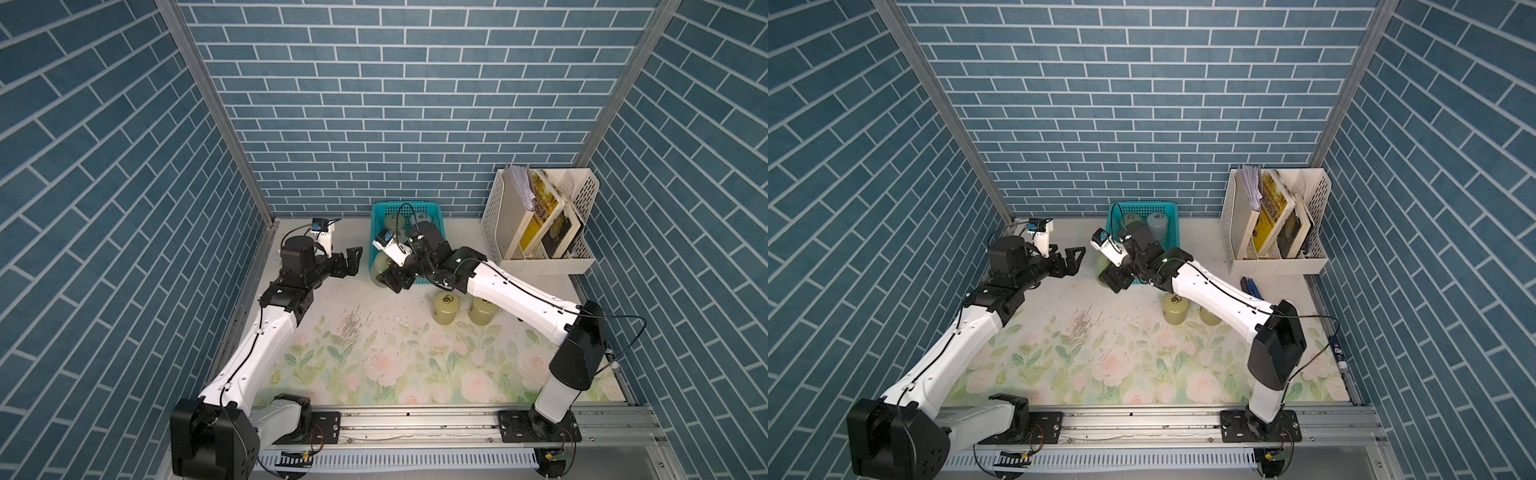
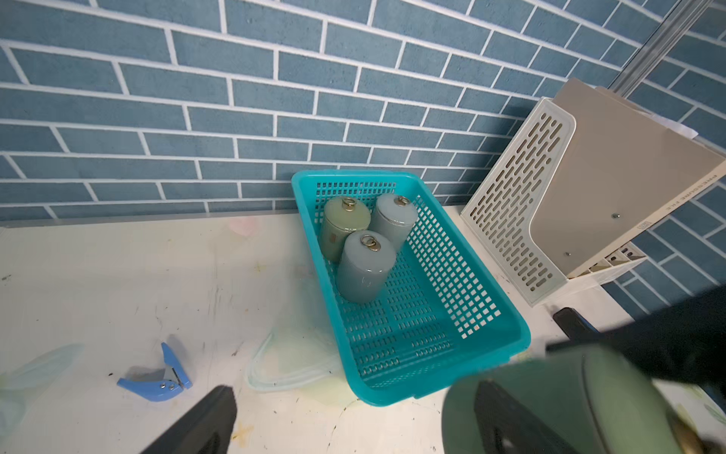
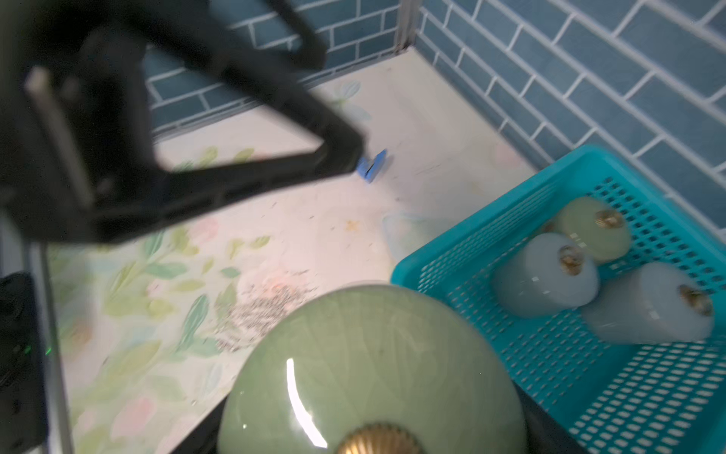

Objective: Take the tea canister out of the basket
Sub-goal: Pick up the tea canister from the basket, then place the tea canister at the center of the board.

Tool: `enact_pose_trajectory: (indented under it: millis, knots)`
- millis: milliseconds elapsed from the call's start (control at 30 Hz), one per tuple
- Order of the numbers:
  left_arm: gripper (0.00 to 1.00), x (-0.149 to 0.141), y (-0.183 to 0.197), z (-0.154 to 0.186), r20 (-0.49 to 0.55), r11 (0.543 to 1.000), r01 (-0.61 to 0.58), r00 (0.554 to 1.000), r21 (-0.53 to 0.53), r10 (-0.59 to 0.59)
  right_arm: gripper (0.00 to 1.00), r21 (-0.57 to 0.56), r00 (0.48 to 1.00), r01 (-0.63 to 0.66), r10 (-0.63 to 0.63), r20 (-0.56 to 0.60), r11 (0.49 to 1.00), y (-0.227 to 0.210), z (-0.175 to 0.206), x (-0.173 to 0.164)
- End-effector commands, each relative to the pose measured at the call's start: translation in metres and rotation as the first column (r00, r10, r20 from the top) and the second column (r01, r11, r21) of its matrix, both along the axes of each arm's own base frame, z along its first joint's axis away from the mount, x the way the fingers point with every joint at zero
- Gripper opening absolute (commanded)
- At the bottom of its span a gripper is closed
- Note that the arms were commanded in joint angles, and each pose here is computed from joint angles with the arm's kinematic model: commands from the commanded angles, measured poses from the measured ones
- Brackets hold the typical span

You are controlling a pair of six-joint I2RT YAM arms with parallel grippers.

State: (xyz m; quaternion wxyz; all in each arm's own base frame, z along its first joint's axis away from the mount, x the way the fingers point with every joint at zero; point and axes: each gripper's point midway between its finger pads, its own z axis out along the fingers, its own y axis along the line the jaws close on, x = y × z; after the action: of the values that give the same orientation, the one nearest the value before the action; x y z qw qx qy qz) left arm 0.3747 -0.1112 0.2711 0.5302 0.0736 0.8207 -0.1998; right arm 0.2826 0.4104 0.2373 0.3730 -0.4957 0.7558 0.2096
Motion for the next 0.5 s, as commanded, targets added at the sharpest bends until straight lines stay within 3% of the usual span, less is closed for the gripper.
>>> enact_pose_trajectory:
  millis: [0, 233, 467]
  knots:
    - [1.00, -0.009, 0.004, -0.017, -0.046, 1.000, 0.001, 0.999, 0.022, 0.000, 0.00, 0.088, 0.998, 0.057, -0.060, 0.030, 0.994, -0.009, 0.012, 0.006]
    - [1.00, -0.008, -0.016, -0.037, -0.088, 0.997, 0.059, 0.994, -0.056, -0.064, 0.00, -0.003, 0.990, 0.136, -0.136, -0.038, 0.991, -0.031, -0.050, 0.001]
    - [1.00, -0.006, -0.041, -0.045, -0.090, 0.993, 0.105, 0.990, -0.052, -0.109, 0.00, -0.025, 0.979, 0.192, -0.193, -0.071, 0.981, -0.036, -0.087, 0.003]
